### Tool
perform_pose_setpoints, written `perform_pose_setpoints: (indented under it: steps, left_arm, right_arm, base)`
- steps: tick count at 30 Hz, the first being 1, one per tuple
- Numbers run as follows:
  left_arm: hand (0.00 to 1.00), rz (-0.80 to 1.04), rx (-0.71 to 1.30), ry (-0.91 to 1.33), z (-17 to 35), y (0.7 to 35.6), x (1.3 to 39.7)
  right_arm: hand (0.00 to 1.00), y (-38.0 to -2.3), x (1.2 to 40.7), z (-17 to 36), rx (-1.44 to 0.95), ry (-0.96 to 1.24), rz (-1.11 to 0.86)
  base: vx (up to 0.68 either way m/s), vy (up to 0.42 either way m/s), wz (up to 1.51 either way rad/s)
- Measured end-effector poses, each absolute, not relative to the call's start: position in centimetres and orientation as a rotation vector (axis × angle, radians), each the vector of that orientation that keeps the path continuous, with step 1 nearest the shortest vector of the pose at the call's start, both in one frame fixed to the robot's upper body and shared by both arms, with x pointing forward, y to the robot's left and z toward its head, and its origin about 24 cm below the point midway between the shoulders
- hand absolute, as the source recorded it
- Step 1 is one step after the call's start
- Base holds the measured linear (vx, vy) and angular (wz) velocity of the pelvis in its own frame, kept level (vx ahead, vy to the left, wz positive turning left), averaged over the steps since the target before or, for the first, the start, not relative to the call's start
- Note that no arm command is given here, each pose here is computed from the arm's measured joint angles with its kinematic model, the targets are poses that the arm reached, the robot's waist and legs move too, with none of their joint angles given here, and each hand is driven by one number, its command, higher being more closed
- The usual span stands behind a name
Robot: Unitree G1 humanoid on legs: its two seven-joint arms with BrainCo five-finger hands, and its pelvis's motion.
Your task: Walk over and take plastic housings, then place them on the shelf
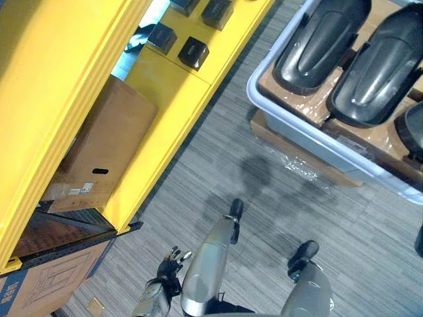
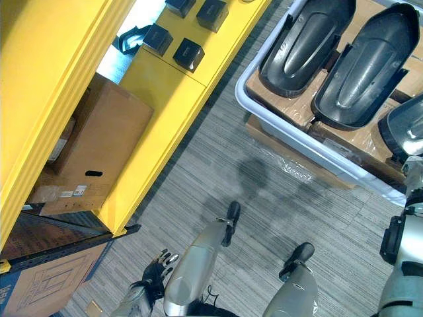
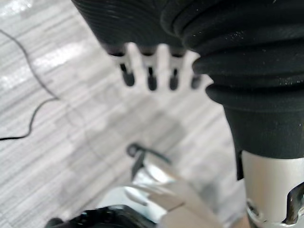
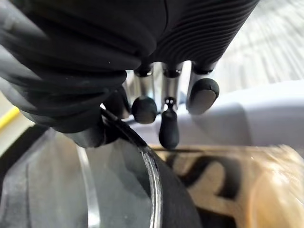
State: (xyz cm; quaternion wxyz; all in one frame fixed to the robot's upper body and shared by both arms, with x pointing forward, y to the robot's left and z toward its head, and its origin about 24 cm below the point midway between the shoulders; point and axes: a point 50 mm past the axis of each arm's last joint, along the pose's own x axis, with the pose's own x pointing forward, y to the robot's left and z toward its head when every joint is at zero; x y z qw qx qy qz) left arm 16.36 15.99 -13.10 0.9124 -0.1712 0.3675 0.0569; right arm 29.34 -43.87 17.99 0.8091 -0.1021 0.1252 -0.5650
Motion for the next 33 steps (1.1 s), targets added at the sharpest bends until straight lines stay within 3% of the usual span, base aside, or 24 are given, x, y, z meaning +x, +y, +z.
perform_pose_setpoints:
  steps: [4,12,20,27,33]
  left_arm:
    - [0.00,0.162,-0.392,0.691,-12.3,16.3,17.3]
    - [0.00,0.299,-0.431,0.499,-10.1,18.4,19.0]
    - [0.00,0.330,-0.402,0.123,-2.6,20.9,23.8]
    - [0.00,0.130,-0.371,-0.172,6.1,20.4,29.1]
    - [0.00,-0.166,-0.337,-0.169,8.3,17.1,30.8]
  right_arm:
    - [1.00,-43.3,30.1,18.9,-0.386,0.205,-1.173]
    - [1.00,-40.9,32.0,21.0,-0.464,0.049,-1.140]
    - [1.00,-37.3,33.6,21.2,-0.594,-0.102,-1.062]
    - [1.00,-29.5,34.2,21.7,-0.648,-0.441,-0.873]
    - [1.00,-23.3,33.2,18.2,-0.647,-0.572,-0.682]
  base:
    - [0.01,-0.039,-0.06]
    - [-0.02,-0.065,-0.05]
    - [-0.01,-0.069,-0.05]
    - [0.01,-0.025,-0.17]
    - [0.06,-0.022,-0.24]
